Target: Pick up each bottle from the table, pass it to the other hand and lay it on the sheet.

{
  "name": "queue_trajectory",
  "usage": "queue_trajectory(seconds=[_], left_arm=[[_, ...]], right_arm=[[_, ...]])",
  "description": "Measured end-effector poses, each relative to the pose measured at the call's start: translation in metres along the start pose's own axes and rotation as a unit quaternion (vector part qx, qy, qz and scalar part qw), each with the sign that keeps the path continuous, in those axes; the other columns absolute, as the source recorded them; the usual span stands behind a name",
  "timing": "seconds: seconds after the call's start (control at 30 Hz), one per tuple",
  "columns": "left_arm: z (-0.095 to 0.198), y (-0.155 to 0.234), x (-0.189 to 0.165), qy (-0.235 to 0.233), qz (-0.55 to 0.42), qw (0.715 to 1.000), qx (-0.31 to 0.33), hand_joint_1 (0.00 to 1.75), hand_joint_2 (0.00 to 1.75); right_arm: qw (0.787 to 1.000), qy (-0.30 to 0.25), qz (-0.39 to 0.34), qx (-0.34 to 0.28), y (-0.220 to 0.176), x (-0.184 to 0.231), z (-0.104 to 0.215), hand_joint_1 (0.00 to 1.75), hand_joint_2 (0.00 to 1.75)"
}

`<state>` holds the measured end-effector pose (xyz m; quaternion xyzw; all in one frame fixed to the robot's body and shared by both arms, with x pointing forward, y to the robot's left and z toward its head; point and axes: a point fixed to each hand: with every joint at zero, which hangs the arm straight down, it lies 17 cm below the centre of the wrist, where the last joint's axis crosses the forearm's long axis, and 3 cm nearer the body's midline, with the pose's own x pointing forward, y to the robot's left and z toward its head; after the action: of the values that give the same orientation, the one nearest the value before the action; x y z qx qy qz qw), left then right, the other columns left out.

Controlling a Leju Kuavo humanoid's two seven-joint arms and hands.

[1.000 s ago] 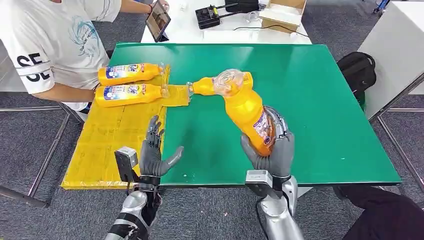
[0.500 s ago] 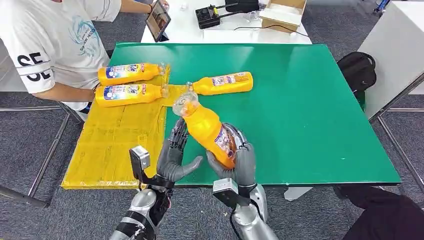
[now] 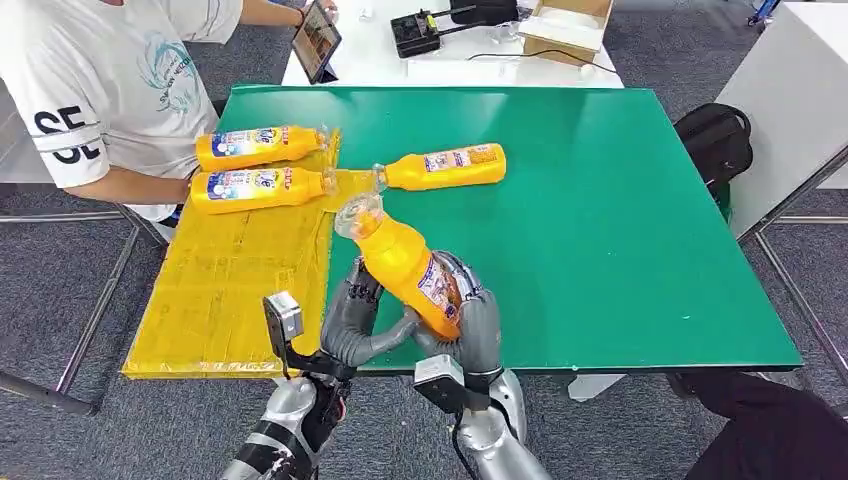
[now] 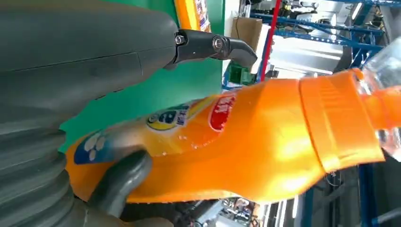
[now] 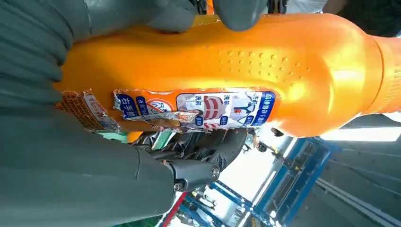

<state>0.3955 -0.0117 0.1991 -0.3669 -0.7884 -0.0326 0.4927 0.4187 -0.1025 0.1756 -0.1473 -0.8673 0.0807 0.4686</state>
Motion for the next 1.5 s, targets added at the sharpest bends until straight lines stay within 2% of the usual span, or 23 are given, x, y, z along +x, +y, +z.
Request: queue_trajectory(seconds=[0.27,0.6,1.37,1.4,1.43,1.5], left_arm=[[-0.001,-0.006,-0.002,0.003,0.004,1.000,-0.008,0.00,1.75],[-0.005,0.019,-0.015,0.023,0.013,0.998,0.049,0.00,1.75],[-0.003,0.041,-0.021,0.031,0.028,0.995,0.089,0.00,1.75],[-0.003,0.041,-0.021,0.031,0.028,0.995,0.090,1.52,1.75],[-0.003,0.041,-0.021,0.031,0.028,0.995,0.090,1.75,1.75],[-0.003,0.041,-0.021,0.031,0.028,0.995,0.090,1.75,1.75]], right_arm=[[0.999,0.007,-0.001,0.037,0.028,-0.005,-0.001,1.75,1.75],[0.993,0.009,-0.009,0.114,0.090,0.002,0.016,1.75,1.75],[0.987,0.013,-0.016,0.159,0.119,0.002,0.026,1.75,1.75],[0.987,0.013,-0.015,0.160,0.120,0.002,0.026,1.75,1.75],[0.987,0.013,-0.015,0.160,0.120,0.002,0.026,1.75,1.75],[0.987,0.013,-0.015,0.161,0.120,0.002,0.026,1.75,1.75]])
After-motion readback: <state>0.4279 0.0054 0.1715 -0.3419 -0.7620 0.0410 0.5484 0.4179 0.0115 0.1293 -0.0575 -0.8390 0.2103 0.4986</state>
